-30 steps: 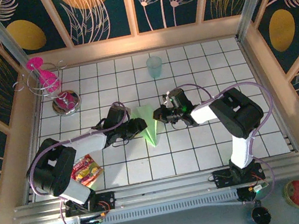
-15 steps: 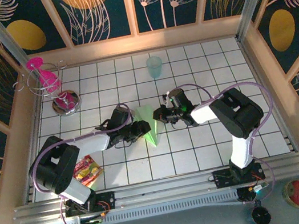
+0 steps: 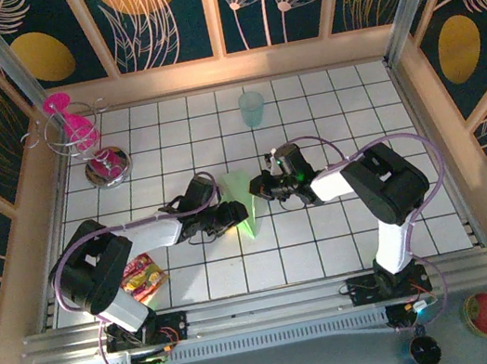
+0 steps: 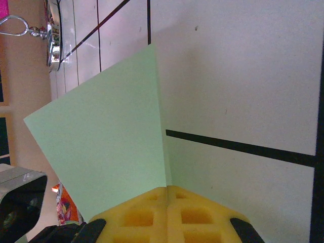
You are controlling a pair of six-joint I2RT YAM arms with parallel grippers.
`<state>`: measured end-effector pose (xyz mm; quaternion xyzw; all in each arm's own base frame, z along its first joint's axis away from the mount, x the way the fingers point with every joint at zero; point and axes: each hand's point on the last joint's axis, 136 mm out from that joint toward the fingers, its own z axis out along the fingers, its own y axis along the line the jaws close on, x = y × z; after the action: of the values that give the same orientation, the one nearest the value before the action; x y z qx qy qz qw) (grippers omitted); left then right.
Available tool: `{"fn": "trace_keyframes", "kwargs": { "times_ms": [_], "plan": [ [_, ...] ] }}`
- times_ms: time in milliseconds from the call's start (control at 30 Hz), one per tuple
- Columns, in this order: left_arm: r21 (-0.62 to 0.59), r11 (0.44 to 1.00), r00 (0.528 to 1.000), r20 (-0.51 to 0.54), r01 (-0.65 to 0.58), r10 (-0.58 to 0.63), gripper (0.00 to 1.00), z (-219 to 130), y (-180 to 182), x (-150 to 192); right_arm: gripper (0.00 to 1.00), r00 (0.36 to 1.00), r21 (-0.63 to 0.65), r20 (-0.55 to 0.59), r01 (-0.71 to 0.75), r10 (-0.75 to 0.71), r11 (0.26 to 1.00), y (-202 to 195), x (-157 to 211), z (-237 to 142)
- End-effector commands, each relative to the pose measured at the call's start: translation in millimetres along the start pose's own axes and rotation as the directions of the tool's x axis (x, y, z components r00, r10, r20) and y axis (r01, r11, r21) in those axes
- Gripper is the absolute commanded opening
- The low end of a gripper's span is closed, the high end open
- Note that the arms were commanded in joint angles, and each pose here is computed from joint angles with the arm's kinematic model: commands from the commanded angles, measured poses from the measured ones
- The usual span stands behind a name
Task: Fold a paper plane with a square sheet of paper (pick it up from the middle)
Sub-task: Move the paper plane to the top-center of the table.
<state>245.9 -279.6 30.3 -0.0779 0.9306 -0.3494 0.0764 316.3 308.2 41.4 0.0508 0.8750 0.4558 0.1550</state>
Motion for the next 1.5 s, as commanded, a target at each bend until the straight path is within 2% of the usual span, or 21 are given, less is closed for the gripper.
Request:
{"fn": "trace_keyframes", "kwargs": {
  "times_ms": [0,200,400,600,800,1033,1467],
  "plan": [
    [0.052,0.998,0.999,0.029,-0.023,0.022,0.51,-4.4,-20.6,-9.1,0.01,1.000,-0.032,0.021,0.018,-0.018,0.999,13.7,-7.3,-0.1],
    [0.080,0.996,0.995,0.094,-0.043,0.035,0.51,-8.4,-35.6,-24.5,0.01,1.000,-0.036,0.025,0.017,-0.016,0.999,13.5,-7.2,-1.4],
    [0.058,0.998,0.996,0.085,-0.026,0.021,0.50,-1.1,-27.9,-24.3,0.00,0.999,-0.041,0.032,0.020,-0.019,0.999,15.6,-8.1,-2.9],
    [0.015,1.000,0.992,0.126,-0.017,0.015,0.50,-4.9,-23.4,-32.0,0.00,0.997,-0.068,0.076,-0.001,0.006,0.998,21.7,-13.7,-8.6],
    [0.021,1.000,0.994,0.112,-0.017,0.015,0.50,-2.4,-23.5,-30.1,0.00,0.994,-0.102,0.104,-0.009,0.020,0.995,32.7,-18.0,-14.4],
    [0.040,0.999,0.994,0.107,-0.026,0.022,0.50,-0.7,-28.2,-31.0,0.00,0.996,-0.112,0.089,-0.003,0.013,0.994,37.7,-15.3,-13.9],
    [0.031,0.998,0.982,0.182,-0.059,0.052,0.50,-0.5,-35.1,-55.2,0.00,0.997,-0.106,0.071,-0.009,0.017,0.994,33.3,-11.3,-9.7]
  ]
}}
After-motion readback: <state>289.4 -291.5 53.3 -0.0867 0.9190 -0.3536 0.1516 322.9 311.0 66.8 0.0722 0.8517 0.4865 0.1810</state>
